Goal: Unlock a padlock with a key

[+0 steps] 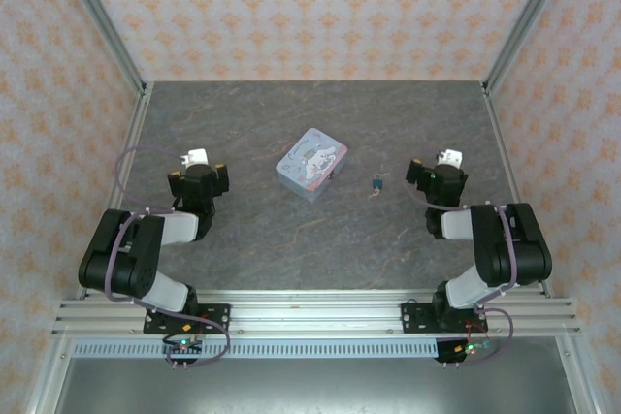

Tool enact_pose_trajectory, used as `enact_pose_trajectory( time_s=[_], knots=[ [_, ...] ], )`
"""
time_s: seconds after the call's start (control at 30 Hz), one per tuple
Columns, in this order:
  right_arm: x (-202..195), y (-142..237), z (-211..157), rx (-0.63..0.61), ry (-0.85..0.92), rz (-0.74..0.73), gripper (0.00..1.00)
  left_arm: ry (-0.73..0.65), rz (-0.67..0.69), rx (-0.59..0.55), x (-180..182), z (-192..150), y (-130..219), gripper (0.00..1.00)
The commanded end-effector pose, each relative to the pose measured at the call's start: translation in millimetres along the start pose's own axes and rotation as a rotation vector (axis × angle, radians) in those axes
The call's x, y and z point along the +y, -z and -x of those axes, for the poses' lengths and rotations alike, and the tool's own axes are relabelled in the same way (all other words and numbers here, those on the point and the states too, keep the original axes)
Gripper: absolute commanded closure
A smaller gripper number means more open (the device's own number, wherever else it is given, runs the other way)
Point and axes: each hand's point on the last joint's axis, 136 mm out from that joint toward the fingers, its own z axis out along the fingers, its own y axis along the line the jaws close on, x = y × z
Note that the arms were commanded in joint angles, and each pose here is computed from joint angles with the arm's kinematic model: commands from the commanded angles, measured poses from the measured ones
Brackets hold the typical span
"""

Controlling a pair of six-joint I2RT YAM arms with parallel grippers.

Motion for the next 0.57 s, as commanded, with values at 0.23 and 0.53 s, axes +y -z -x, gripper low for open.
enact_pose_trajectory(
  time_s=[0.23, 0.53],
  knots=[
    [6, 3, 7, -0.027, 0.011, 0.043, 0.01, 0.007, -0.093, -0.081, -13, 25, -2, 0.0],
    [6, 0, 6, -0.004, 0.0, 0.057, 0.01, 0.008, -0.092, -0.083, -12, 25, -2, 0.0]
  ],
)
